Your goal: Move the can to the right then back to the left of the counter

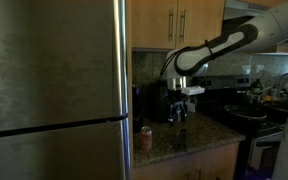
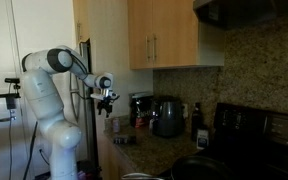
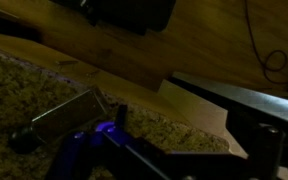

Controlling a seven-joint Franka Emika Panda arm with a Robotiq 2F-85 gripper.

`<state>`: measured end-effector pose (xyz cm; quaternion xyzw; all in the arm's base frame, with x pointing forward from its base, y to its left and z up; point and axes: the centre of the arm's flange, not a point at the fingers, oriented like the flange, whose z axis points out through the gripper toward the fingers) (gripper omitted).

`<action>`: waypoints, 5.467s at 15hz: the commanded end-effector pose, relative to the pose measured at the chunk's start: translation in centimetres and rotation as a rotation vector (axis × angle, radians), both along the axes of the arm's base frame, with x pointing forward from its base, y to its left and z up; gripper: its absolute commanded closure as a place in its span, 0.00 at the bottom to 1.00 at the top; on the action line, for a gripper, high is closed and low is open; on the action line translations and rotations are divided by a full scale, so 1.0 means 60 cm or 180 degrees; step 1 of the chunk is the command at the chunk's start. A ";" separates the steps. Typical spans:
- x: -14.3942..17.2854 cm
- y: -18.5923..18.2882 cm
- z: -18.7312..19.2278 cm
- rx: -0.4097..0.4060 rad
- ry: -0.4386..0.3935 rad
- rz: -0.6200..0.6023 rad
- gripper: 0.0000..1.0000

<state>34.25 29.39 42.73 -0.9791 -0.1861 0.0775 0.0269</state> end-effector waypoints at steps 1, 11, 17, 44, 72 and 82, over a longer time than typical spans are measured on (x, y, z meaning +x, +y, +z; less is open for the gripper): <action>0.034 0.013 -0.060 0.0132 -0.0314 -0.0175 0.00; 0.053 0.033 -0.083 0.0192 -0.0556 -0.0335 0.00; 0.150 0.124 -0.041 0.0513 -0.1002 -0.0345 0.00; 0.180 0.146 -0.069 0.0052 -0.0737 -0.0567 0.00; 0.169 0.133 -0.224 0.0241 -0.0618 -0.0538 0.39; 0.182 0.118 -0.233 0.0194 -0.1009 -0.0136 0.00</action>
